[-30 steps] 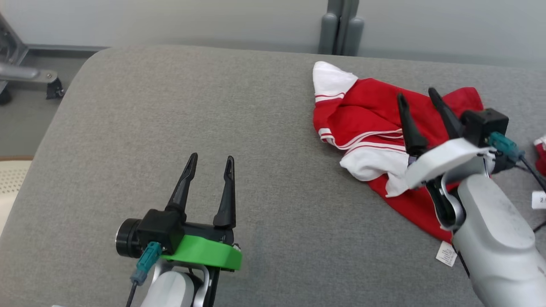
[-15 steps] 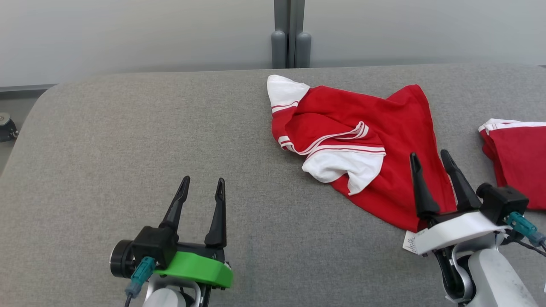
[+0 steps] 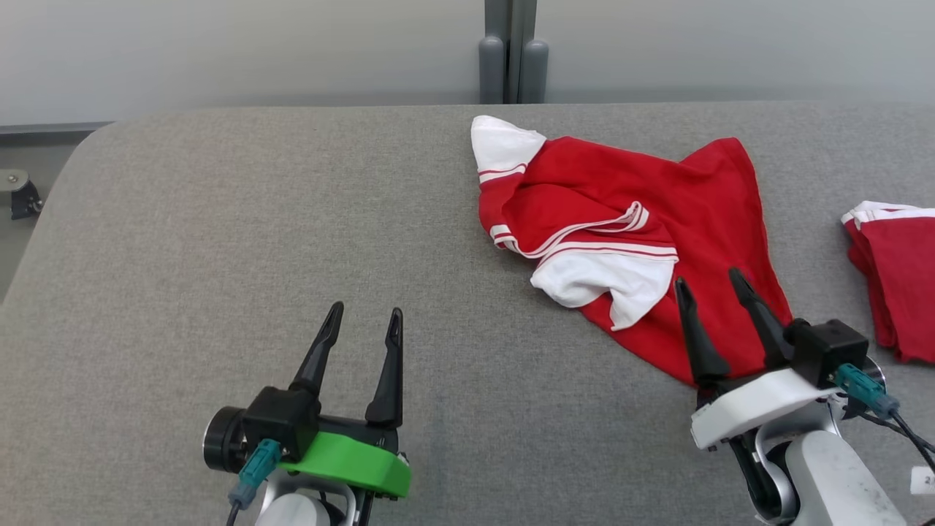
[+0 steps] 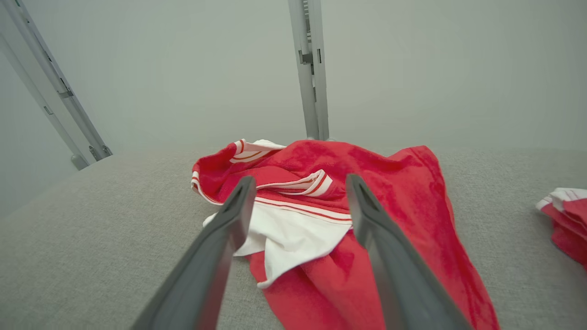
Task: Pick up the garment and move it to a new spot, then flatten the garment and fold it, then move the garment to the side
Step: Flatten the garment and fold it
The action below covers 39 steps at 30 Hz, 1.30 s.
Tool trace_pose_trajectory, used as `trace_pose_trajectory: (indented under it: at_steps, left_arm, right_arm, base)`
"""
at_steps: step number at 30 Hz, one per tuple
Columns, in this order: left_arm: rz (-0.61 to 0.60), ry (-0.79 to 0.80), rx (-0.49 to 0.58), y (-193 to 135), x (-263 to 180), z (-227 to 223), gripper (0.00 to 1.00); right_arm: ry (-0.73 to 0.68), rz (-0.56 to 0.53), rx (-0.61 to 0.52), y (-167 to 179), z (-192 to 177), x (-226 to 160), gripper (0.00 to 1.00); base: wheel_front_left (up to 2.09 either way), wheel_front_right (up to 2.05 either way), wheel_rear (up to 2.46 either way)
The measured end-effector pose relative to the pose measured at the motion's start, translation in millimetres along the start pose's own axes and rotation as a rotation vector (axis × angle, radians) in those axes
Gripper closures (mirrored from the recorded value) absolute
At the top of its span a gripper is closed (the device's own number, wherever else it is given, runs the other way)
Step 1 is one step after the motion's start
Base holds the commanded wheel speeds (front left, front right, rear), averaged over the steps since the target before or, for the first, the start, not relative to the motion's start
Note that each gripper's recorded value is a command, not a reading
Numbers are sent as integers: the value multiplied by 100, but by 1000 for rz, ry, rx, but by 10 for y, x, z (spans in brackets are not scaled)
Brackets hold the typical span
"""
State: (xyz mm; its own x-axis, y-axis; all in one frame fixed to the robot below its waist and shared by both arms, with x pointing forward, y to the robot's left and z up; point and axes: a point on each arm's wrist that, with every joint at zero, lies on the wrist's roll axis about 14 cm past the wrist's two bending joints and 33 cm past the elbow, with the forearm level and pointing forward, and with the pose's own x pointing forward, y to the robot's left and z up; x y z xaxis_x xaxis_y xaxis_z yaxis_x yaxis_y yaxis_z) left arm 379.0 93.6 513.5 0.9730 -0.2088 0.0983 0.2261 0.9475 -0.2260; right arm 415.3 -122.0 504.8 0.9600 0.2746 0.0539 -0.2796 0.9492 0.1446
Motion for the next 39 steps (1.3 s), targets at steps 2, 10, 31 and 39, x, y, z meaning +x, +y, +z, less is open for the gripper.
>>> trace_pose_trajectory:
  at_steps: [2, 10, 31, 39]
  left_arm:
    - [4, 5, 0, 15, 1, -16, 0]
    - [24, 15, -3, 96, 43, -47, 0]
    - [146, 39, 6, 427, -120, -89, 0]
    - [132, 22, 6, 382, -119, -33, 0]
  right_arm:
    - [35, 19, -15, 32, -76, 60, 0]
    - [245, 121, -166, 86, -581, 284, 0]
    - [352, 244, -188, 333, -1041, 639, 100]
    - [234, 278, -80, 618, -688, 717, 100]
  base:
    - [0, 0, 0]
    - [0, 0, 0]
    - [0, 0, 0]
    - [0, 0, 0]
